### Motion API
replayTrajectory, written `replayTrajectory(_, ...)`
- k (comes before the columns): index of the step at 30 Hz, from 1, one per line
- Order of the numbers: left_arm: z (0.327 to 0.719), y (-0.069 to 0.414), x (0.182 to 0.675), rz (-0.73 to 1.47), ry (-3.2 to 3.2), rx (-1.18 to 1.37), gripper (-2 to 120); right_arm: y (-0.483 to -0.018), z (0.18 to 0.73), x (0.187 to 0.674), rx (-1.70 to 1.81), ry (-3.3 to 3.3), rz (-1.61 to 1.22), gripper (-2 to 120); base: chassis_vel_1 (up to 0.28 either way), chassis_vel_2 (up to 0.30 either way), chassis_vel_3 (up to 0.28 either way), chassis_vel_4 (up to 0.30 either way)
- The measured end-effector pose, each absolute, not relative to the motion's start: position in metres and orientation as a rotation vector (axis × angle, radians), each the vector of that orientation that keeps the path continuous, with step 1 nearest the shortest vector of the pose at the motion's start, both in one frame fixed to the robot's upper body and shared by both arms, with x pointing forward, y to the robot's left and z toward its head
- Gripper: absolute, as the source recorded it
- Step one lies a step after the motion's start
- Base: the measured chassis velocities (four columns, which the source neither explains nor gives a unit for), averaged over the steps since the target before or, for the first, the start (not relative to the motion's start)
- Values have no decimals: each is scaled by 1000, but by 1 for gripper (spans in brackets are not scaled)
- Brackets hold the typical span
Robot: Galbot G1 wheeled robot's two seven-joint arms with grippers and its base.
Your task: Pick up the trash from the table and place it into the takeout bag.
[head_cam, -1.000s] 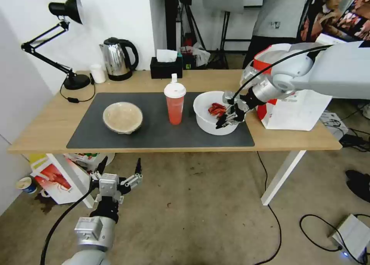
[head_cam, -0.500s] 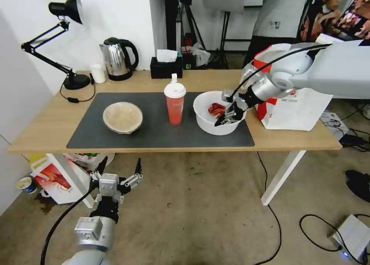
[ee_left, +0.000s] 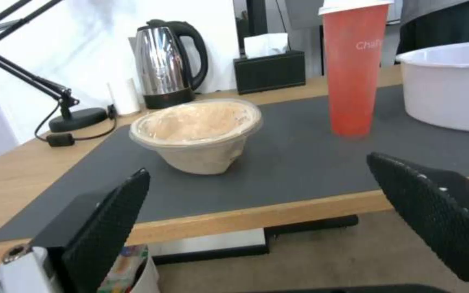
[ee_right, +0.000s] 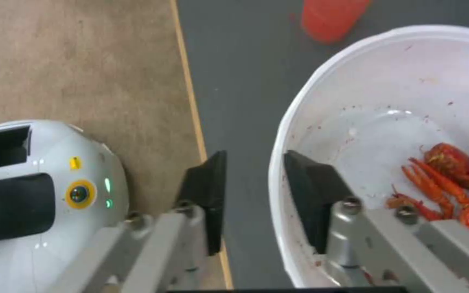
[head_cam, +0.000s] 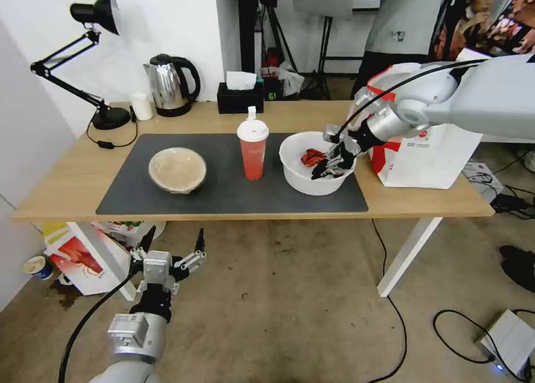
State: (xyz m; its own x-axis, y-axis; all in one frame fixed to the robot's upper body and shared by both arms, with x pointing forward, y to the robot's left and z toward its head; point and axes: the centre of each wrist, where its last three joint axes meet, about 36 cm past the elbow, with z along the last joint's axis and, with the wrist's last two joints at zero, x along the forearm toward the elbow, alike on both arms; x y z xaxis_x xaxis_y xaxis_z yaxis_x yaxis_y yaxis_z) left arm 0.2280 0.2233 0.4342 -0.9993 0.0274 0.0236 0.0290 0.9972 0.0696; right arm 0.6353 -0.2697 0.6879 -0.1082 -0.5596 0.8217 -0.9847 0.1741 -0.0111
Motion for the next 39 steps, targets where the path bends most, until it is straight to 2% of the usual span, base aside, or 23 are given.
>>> replayTrajectory(2,434,223,228,-109,-3117,-44,100,-263,692,640,1474,-1758,795,43,0,0,0,0)
replayTrajectory(3,434,223,228,-109,-3117,-44,100,-263,692,640,1474,-1758,795,43,0,0,0,0)
replayTrajectory(5,434,223,228,-109,-3117,-44,100,-258,694,643,1478,-1760,801,54,0,0,0,0)
replayTrajectory(6,434,223,228,-109,-3117,-44,100,-258,694,643,1478,-1760,801,54,0,0,0,0)
replayTrajectory(9,434,223,228,-109,-3117,-44,100,-253,687,648,1481,-1759,795,69,0,0,0,0)
replayTrajectory(10,434,223,228,-109,-3117,-44,100,-253,687,648,1481,-1759,795,69,0,0,0,0)
replayTrajectory(11,434,223,228,-109,-3117,-44,100,-252,685,650,1478,-1758,794,76,0,0,0,0)
replayTrajectory(14,434,223,228,-109,-3117,-44,100,-253,683,653,1469,-1761,795,83,0,0,0,0)
replayTrajectory(16,434,223,228,-109,-3117,-44,100,-255,681,659,1452,-1771,795,94,0,0,0,0)
replayTrajectory(18,434,223,228,-109,-3117,-44,100,-255,679,662,1446,-1779,791,98,0,0,0,0)
replayTrajectory(39,434,223,228,-109,-3117,-44,100,-239,652,679,1460,-1766,768,100,0,0,0,0)
